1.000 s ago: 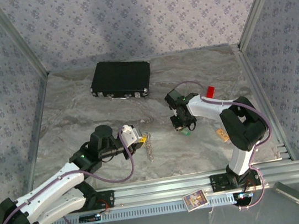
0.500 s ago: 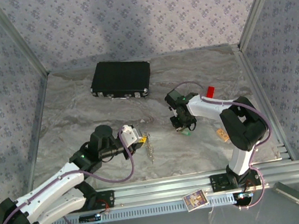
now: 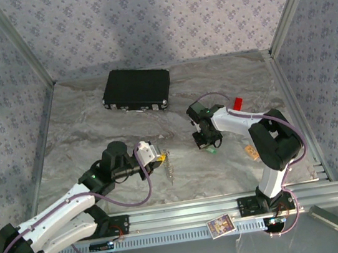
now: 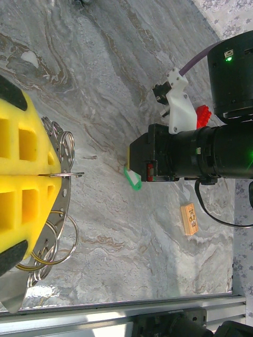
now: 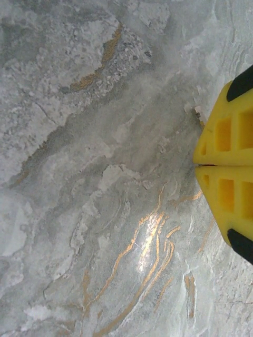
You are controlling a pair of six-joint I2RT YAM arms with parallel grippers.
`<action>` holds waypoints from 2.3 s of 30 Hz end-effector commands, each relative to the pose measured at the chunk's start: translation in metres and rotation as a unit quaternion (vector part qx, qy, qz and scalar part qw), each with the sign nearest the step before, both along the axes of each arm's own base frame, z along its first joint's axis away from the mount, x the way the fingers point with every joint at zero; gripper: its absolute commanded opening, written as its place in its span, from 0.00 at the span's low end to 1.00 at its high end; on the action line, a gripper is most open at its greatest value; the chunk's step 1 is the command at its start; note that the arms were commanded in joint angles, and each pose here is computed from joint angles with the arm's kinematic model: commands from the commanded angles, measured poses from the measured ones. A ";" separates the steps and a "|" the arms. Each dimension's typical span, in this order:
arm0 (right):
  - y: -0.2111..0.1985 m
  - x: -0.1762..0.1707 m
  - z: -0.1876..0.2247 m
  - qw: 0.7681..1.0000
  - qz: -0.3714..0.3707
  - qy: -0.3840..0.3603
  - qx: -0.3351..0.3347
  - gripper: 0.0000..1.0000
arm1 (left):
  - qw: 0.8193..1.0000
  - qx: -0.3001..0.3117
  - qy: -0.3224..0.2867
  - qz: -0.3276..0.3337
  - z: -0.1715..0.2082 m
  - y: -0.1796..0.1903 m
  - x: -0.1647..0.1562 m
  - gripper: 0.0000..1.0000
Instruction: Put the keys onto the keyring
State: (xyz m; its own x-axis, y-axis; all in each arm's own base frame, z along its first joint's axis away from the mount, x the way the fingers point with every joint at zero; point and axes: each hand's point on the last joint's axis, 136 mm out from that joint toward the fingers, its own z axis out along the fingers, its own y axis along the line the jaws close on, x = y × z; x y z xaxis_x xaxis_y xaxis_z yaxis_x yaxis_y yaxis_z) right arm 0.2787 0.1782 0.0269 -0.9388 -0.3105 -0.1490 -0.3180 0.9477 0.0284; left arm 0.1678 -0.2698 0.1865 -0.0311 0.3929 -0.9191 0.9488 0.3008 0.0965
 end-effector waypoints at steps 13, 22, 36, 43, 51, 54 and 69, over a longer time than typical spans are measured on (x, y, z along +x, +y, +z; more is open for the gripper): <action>0.012 -0.001 0.013 0.999 0.013 -0.005 0.034 0.00 | 1.000 -0.012 -0.012 -0.008 0.015 -0.005 0.000 0.00; 0.012 -0.005 0.001 0.999 0.015 0.016 0.029 0.00 | 1.000 -0.009 -0.014 -0.007 0.015 -0.005 0.000 0.00; 0.009 -0.007 -0.002 0.999 0.016 0.027 0.022 0.10 | 1.000 -0.012 -0.017 -0.008 0.016 -0.005 0.000 0.00; 0.009 -0.007 -0.002 0.999 0.016 0.029 0.022 0.13 | 1.000 -0.012 -0.017 -0.009 0.016 -0.005 0.000 0.00; 0.007 -0.008 -0.003 0.999 0.015 0.032 0.021 0.13 | 1.000 -0.012 -0.017 -0.011 0.017 -0.005 -0.001 0.00; 0.007 -0.008 -0.004 0.999 0.015 0.034 0.020 0.13 | 1.000 -0.012 -0.017 -0.011 0.016 -0.005 -0.001 0.00; 0.006 -0.008 -0.002 0.999 0.014 0.033 0.020 0.05 | 1.000 -0.013 -0.018 -0.013 0.017 -0.005 -0.002 0.00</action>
State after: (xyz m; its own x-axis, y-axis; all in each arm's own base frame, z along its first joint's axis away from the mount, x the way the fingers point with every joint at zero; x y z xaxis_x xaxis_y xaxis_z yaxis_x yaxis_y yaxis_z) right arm 0.2738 0.1867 0.0239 -0.9368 -0.3255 -0.1286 -0.3375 0.9374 0.0856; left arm 0.1678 -0.2697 0.1865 -0.0286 0.3938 -0.9188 0.9488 0.3000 0.0991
